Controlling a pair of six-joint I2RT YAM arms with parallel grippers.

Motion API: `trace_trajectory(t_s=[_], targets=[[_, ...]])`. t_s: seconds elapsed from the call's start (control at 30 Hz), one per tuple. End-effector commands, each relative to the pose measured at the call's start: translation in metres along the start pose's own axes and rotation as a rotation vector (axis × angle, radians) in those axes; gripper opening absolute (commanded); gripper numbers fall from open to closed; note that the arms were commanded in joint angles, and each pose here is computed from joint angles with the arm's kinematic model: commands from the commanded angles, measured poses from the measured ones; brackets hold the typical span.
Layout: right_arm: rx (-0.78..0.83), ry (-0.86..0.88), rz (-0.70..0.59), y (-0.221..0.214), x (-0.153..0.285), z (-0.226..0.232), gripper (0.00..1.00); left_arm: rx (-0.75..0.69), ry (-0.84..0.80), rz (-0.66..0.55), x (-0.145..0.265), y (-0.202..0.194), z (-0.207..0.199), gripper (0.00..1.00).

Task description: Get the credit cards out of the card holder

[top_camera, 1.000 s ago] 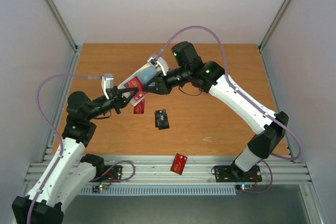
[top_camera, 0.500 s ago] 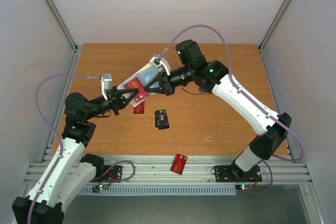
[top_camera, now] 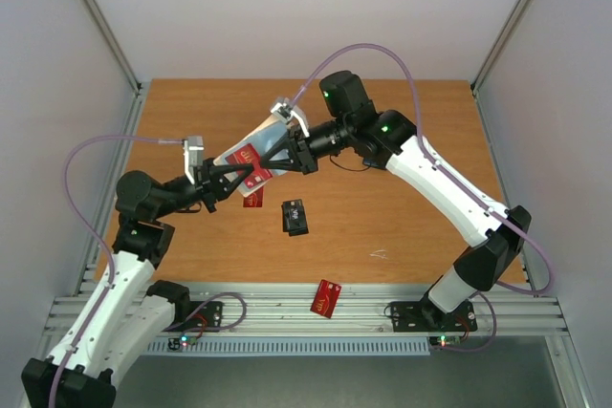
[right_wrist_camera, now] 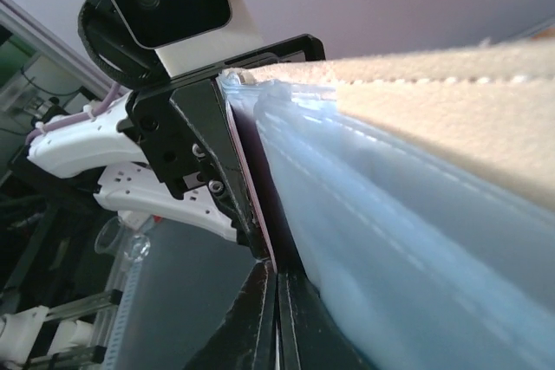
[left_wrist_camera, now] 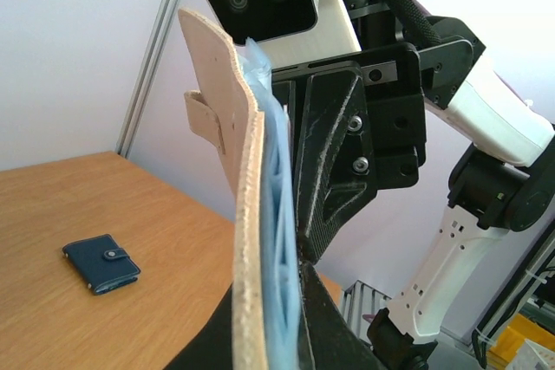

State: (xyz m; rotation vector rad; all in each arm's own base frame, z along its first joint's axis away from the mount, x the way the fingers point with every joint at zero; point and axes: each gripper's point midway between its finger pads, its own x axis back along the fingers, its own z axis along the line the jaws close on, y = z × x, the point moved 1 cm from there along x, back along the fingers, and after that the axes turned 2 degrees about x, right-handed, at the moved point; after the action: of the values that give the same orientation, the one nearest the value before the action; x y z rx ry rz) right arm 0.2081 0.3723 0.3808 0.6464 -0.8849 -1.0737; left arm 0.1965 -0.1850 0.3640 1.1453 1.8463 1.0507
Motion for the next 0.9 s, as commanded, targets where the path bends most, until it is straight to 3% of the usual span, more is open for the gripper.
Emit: trace_trajectory(t_s=[0.0,0.23,0.47,0.7,0.87], targets=[[0.082,0.111,-0.016,0.007,-0.008,0.027,0.01,-0.075,-0.090,-0.002,-0.001,0.004,-0.022,0.00],[0.051,0.047,-0.138,0.018,0.029,0.013,0.01,-0.067,-0.077,-0.004,0.000,0.003,-0.021,0.16],[0.055,0.013,-0.117,0.015,0.036,0.016,0.01,-0.072,-0.087,0.006,-0.001,-0.001,-0.020,0.24],[0.056,-0.015,-0.096,0.015,0.043,0.014,0.01,-0.080,-0.087,0.006,-0.001,0.000,-0.020,0.20],[0.050,-0.026,-0.081,0.013,0.050,0.015,0.01,-0.082,-0.091,0.012,-0.001,-0.001,-0.021,0.23]])
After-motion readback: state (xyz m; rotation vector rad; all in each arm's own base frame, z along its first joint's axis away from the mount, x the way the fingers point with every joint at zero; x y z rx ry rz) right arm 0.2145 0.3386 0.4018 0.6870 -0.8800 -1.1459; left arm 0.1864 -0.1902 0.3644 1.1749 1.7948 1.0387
